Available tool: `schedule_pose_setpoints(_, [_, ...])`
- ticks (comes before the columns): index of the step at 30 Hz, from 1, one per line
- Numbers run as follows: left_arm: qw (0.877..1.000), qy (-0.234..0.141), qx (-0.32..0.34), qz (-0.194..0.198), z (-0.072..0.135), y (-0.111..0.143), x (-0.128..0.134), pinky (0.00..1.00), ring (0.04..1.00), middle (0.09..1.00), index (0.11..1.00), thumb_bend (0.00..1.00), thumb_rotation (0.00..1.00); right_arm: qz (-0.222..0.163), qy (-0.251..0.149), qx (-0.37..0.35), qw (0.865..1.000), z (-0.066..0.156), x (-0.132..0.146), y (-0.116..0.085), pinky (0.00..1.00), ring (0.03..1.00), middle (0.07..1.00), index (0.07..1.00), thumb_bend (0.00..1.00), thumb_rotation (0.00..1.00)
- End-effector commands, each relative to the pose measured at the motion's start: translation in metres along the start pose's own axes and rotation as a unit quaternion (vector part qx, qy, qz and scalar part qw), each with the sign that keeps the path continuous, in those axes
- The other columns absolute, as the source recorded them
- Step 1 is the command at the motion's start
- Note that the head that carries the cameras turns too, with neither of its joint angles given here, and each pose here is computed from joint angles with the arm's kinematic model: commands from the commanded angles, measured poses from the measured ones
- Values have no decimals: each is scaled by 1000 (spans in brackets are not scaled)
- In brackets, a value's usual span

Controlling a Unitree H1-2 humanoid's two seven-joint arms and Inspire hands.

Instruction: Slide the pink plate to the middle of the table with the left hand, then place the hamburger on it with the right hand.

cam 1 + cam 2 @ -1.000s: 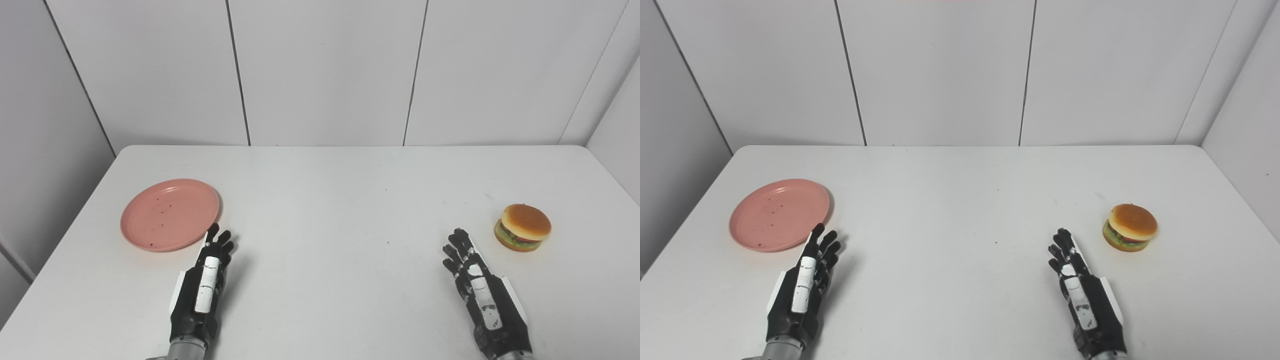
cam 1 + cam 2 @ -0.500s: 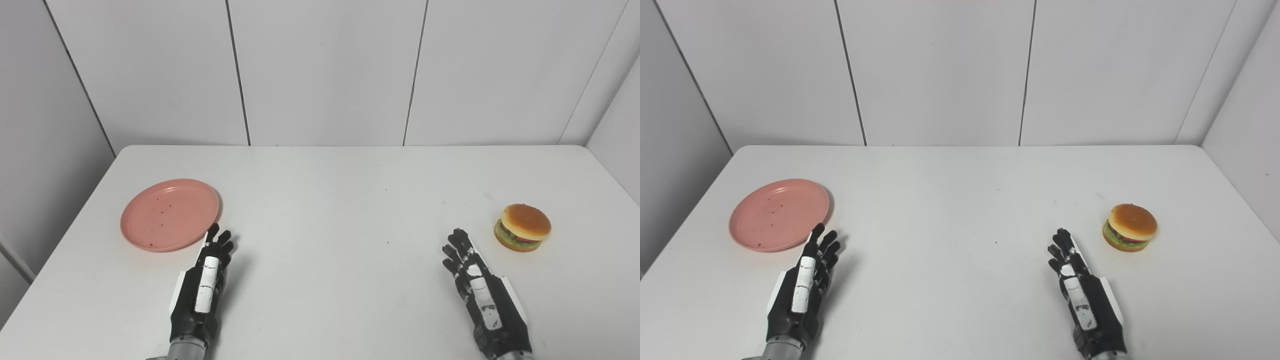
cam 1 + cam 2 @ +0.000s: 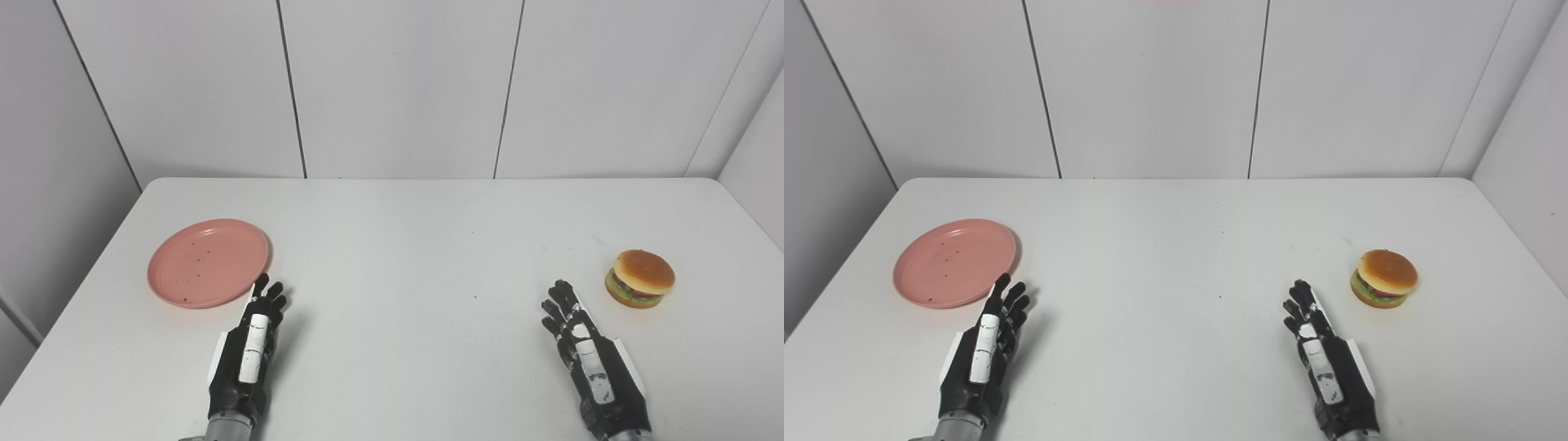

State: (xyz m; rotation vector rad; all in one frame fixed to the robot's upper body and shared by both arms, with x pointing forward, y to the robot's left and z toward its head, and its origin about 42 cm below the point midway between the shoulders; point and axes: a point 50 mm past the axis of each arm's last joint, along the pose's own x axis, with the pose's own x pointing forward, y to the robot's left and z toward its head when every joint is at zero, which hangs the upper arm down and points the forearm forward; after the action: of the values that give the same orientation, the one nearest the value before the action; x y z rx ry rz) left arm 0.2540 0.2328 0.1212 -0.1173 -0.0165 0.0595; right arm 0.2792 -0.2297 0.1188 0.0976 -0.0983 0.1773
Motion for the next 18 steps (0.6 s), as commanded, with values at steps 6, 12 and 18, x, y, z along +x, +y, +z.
schedule_pose_setpoints(6, [1000,-10,18,-16,-2,-9,5,999,961,953,951,808,896,10,-31,-9,999,-2,14,-13,975,964,972,969,907,886])
schedule_pose_setpoints(12, [1000,-8,14,-14,-12,-20,7,995,971,958,957,823,875,9,-33,-7,999,-10,15,-25,974,960,971,963,883,887])
schedule_pose_setpoints(18, [1000,-7,17,-11,-20,-27,10,993,959,955,949,808,882,9,-32,-5,999,-19,16,-34,963,962,974,964,887,883])
